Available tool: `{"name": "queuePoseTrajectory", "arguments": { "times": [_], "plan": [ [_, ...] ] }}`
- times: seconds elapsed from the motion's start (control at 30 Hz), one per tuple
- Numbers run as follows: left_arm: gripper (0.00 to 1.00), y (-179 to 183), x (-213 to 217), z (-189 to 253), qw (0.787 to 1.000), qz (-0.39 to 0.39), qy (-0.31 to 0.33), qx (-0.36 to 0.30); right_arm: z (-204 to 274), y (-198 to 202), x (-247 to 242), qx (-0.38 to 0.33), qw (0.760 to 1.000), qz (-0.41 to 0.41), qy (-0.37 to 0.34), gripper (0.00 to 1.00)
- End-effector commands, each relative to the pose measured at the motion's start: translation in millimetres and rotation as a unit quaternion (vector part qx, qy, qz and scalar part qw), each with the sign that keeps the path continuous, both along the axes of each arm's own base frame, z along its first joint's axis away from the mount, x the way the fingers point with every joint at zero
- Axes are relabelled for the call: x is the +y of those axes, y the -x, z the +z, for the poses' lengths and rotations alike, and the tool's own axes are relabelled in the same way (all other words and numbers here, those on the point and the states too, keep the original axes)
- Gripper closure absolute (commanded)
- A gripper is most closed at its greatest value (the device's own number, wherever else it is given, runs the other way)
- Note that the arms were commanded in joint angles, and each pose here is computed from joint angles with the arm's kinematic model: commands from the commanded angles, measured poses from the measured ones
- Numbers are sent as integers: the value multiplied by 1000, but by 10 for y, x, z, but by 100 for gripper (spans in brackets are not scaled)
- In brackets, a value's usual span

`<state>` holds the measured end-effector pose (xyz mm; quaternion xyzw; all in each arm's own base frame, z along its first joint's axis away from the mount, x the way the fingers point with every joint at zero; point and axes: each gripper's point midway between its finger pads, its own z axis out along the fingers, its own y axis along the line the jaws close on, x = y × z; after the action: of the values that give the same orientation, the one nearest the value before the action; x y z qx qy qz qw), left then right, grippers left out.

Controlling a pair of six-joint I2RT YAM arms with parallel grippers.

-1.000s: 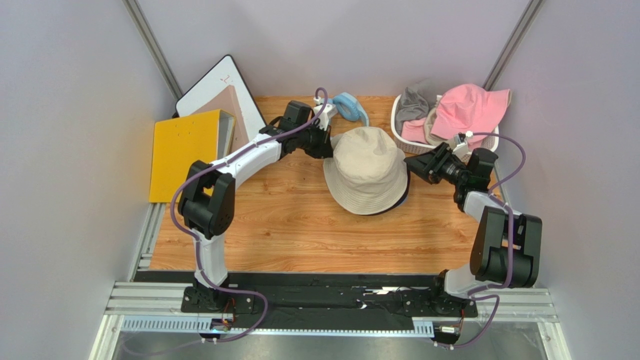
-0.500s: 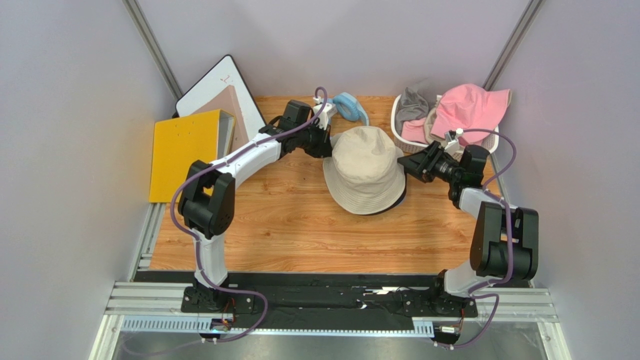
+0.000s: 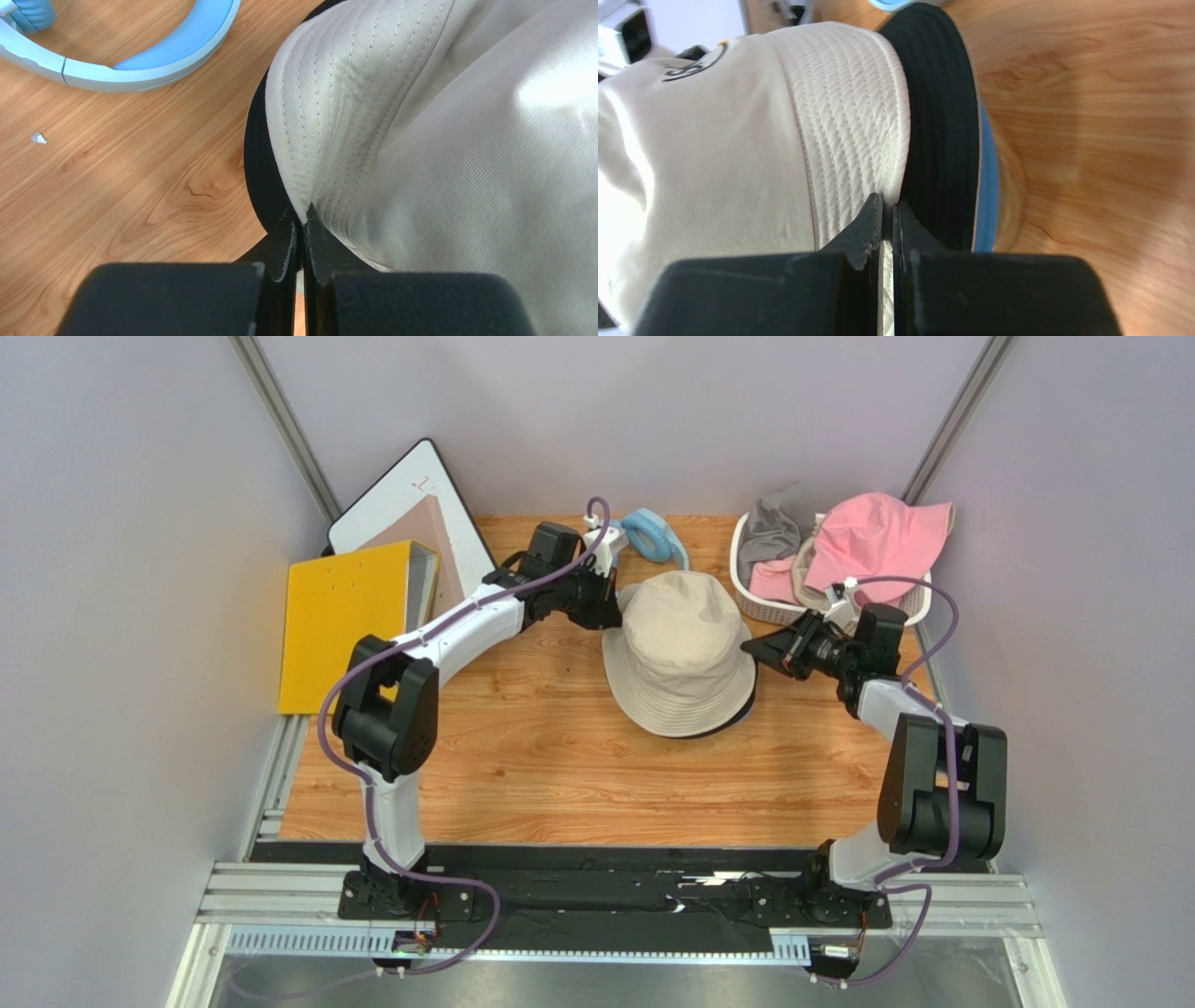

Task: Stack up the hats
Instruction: Stack the hat on the hat.

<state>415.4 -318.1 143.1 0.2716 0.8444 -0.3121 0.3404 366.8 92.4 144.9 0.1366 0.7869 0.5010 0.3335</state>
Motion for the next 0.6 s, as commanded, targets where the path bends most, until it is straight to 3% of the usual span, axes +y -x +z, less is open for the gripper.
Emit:
{"name": "queuePoseTrajectory", "arguments": {
  "times": [0.0, 0.23, 0.57],
  "plan": [
    [100, -149, -18, 187, 999, 11, 7, -32, -202, 17, -187, 43, 992, -44, 107, 100],
    [100, -87, -24, 29, 999, 17, -20, -37, -377, 181, -255, 75, 970, -63, 224, 100],
    [100, -49, 114, -271, 997, 41, -60, -37, -459, 478, -167, 116, 936, -55, 327, 100]
  ]
}}
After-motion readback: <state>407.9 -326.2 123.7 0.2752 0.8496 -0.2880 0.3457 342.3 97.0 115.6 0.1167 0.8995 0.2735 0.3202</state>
